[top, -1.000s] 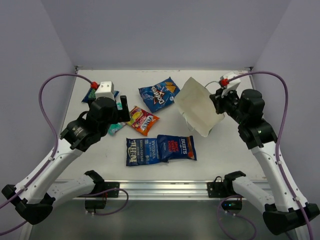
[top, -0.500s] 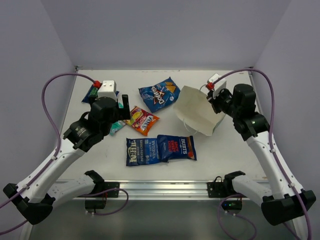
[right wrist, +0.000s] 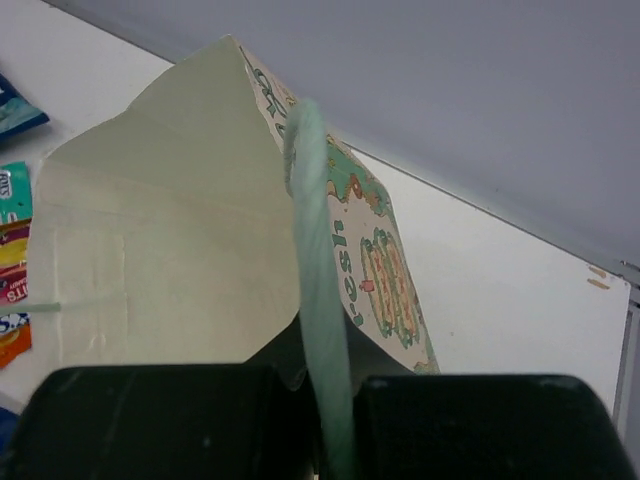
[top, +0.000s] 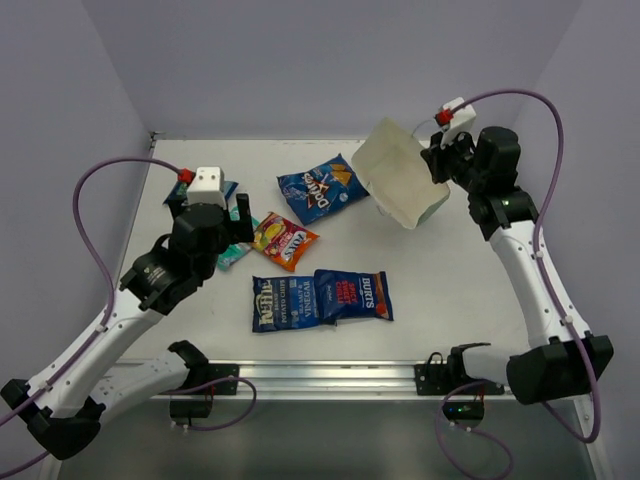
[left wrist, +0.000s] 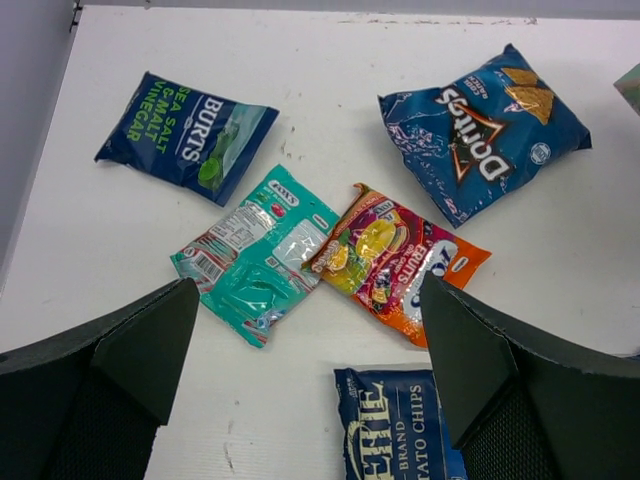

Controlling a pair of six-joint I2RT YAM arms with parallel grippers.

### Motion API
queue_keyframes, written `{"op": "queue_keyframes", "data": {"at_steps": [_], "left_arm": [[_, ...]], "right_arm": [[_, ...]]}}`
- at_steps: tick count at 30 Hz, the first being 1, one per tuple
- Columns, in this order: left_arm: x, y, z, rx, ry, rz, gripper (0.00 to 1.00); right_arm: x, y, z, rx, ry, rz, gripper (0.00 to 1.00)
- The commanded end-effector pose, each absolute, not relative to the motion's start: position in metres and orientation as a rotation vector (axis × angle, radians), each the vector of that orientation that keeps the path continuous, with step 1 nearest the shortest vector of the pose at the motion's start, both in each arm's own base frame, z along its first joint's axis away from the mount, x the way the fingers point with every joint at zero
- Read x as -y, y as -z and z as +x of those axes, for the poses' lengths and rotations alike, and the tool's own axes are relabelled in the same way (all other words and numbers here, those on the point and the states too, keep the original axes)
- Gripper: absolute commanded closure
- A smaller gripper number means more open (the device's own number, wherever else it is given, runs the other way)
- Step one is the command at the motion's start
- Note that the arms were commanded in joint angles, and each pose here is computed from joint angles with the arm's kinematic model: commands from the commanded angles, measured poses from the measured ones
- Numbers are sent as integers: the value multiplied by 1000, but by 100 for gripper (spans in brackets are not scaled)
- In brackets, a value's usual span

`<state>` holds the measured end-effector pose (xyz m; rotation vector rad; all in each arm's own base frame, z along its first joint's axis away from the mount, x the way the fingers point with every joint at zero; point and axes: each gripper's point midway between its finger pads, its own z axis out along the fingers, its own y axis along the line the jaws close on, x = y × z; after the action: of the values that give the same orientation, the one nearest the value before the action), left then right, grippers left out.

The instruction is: Take the snacks out of the paper bag

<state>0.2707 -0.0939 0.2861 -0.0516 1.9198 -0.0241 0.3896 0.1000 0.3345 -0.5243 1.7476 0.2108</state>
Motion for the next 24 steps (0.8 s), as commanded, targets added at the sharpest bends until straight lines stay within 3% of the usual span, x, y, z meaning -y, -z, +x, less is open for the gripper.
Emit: {"op": "queue_keyframes", "data": {"at_steps": [1, 11, 24], "left_arm": [[85, -298, 274, -1856, -1, -87, 0], [80, -295, 272, -1860, -21, -87, 0], [83, -299, 272, -1856, 3, -100, 0]], "right_arm": [[-91, -364, 416, -1709, -259, -349, 100], [-68, -302, 467, -1917, -301, -121, 100], [-95, -366, 446, -1837, -457, -279, 99]]}}
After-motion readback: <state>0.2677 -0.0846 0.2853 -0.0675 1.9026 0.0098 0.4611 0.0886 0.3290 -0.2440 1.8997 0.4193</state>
